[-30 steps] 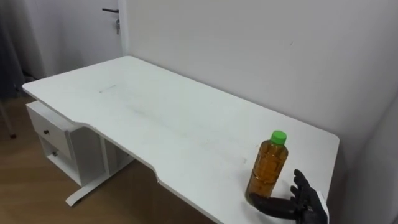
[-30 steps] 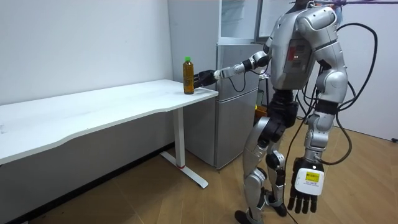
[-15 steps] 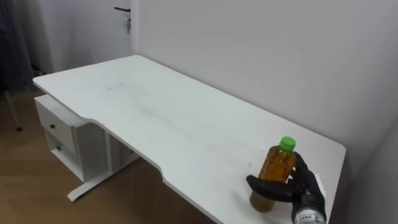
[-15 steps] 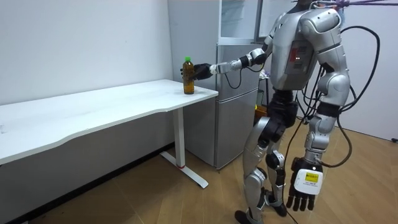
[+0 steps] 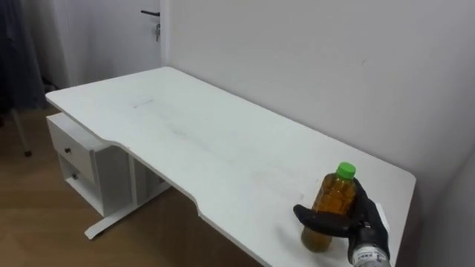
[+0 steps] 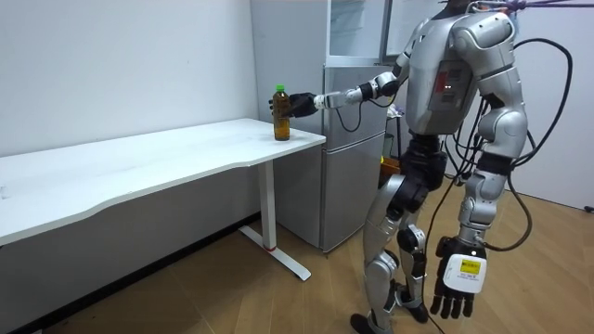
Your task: Put the bottle in the upper fridge
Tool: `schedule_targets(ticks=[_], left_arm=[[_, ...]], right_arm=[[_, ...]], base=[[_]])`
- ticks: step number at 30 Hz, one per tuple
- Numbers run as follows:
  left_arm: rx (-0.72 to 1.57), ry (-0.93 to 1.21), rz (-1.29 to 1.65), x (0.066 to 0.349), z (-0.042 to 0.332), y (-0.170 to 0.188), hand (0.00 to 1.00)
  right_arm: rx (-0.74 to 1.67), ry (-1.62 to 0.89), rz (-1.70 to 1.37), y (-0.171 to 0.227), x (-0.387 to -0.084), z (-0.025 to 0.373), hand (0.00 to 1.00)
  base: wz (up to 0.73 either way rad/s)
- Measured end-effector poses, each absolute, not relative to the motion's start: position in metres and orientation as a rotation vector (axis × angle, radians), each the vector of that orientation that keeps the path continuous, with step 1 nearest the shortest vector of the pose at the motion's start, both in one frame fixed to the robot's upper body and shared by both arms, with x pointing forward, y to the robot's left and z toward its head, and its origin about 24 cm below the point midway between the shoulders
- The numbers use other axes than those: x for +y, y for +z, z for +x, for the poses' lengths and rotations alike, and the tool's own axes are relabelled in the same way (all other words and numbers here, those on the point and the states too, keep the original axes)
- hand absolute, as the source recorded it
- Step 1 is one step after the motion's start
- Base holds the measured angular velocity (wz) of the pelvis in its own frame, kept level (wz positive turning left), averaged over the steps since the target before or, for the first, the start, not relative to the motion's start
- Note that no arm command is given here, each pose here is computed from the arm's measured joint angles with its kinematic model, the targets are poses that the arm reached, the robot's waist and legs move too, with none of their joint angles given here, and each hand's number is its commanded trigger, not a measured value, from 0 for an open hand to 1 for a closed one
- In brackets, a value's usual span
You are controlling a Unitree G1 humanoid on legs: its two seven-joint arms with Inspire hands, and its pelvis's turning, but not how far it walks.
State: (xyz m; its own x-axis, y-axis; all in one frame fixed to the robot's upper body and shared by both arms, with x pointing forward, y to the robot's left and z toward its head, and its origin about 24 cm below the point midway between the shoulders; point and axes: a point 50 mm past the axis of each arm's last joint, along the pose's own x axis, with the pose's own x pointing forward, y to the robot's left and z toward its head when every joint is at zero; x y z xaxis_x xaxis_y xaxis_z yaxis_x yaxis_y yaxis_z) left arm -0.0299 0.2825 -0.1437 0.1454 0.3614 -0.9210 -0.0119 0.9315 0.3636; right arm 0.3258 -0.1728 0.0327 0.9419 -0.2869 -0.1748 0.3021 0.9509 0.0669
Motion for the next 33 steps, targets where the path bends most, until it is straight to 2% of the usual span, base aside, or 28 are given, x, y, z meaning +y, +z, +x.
schedule_targets(ticks=[1, 2, 3, 4, 13, 33], left_arm=[[1.405, 0.274, 0.299, 0.283, -0.030, -0.144, 0.00], [1.405, 0.274, 0.299, 0.283, -0.030, -0.144, 0.00], [1.406, 0.274, 0.298, 0.283, -0.030, -0.144, 0.00], [1.406, 0.273, 0.299, 0.283, -0.030, -0.144, 0.00], [1.410, 0.290, 0.271, 0.287, -0.033, -0.143, 0.00], [1.429, 0.295, 0.269, 0.289, -0.037, -0.143, 0.00]], right_arm=[[0.165, -0.301, 0.093, 0.032, -0.173, 0.326, 0.18], [0.166, -0.301, 0.093, 0.032, -0.173, 0.326, 0.42], [0.166, -0.300, 0.092, 0.032, -0.173, 0.326, 0.83], [0.167, -0.298, 0.092, 0.032, -0.173, 0.326, 1.00], [0.252, -0.264, 0.050, 0.010, -0.180, 0.321, 1.00], [0.285, -0.176, 0.151, 0.007, -0.178, 0.321, 1.00]], base=[[0.00], [0.00], [0.00], [0.00], [0.00], [-0.02]])
